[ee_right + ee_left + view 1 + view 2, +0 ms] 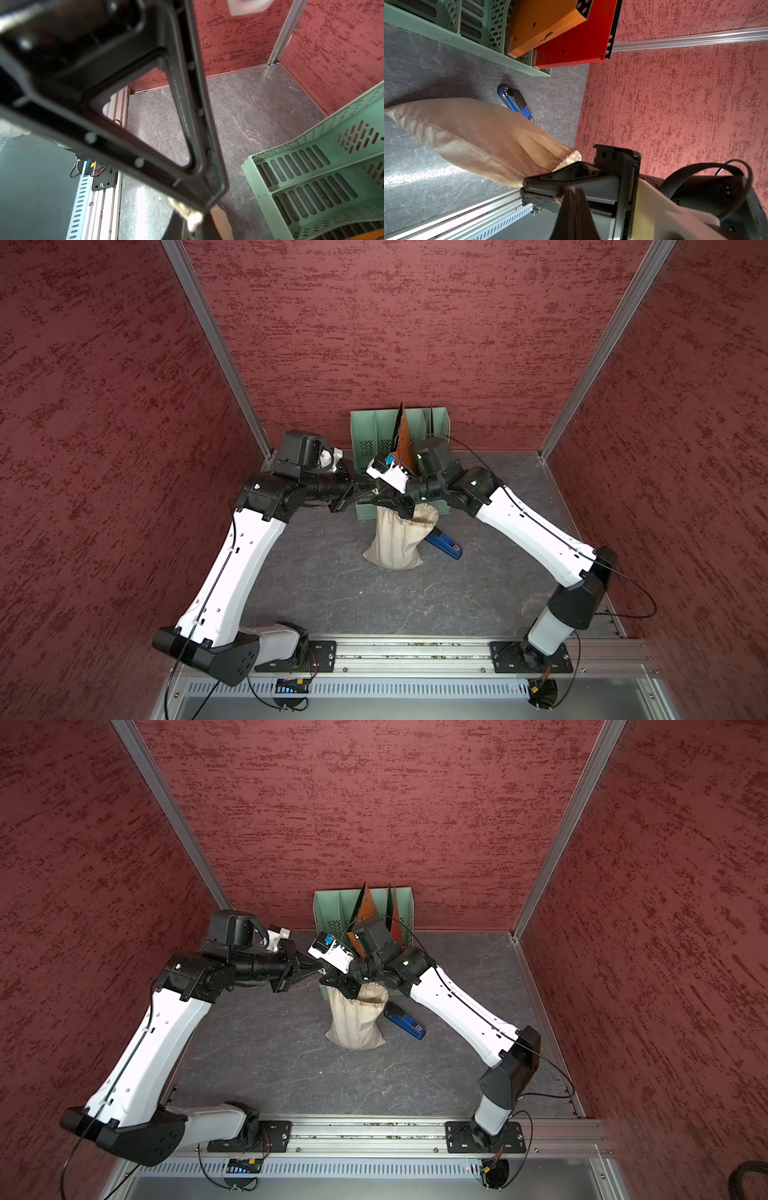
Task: Close the soil bag
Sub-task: Frap the soil bag at the center of the board.
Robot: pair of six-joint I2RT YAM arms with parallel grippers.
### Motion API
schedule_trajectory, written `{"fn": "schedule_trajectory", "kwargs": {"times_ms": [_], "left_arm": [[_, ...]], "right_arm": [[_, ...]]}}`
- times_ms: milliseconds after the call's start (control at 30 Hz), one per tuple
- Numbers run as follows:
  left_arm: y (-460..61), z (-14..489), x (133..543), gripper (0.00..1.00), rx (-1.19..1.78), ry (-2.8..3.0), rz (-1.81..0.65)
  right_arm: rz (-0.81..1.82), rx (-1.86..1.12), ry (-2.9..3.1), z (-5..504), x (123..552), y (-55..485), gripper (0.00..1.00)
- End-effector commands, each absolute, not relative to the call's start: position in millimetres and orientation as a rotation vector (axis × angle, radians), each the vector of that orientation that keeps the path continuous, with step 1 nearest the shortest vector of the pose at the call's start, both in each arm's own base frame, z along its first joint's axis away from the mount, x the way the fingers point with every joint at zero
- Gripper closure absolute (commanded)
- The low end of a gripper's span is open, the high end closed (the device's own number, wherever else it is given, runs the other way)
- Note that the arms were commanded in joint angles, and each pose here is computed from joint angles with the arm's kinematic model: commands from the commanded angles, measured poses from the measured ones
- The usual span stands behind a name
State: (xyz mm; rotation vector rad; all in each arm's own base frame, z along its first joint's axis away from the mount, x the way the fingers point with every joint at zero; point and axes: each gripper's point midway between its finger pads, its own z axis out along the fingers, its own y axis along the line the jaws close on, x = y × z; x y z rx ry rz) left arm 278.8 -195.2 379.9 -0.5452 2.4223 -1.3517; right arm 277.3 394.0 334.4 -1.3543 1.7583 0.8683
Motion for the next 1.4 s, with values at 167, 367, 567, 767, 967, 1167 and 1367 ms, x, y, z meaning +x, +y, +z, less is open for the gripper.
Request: {"fn": "schedule_trajectory", "kwargs": {"times_ms": [167, 367, 567, 767, 967, 1167, 1367], "left_arm": [[-192, 442, 285, 1.0, -0.399, 2.156, -1.449], [-192, 444, 284, 1.0, -0.397, 2.15, -1.448], [-189, 448, 284, 1.0, -0.4, 2.137, -1.443], [-178, 457, 285, 1.0, -0.411, 2.109, -1.436], [-175, 461, 284, 1.0, -0.409, 2.091, -1.438], [-172, 467, 282, 1.0, -0.404, 2.072, -1.444], [-171, 474, 281, 1.0, -0.394, 2.052, -1.448]], "right_arm": [[0.794, -1.411, 2.029, 263, 274, 377, 0.88], [0.78, -1.403, 2.028, 264, 275, 375, 0.91], [0.748, -1.408, 2.031, 268, 273, 369, 0.9], [0.721, -1.415, 2.058, 263, 270, 361, 0.9], [0.713, -1.415, 2.076, 262, 267, 357, 0.9], [0.698, -1.426, 2.106, 256, 265, 354, 0.89], [0.682, -1.425, 2.112, 256, 265, 351, 0.89]]}}
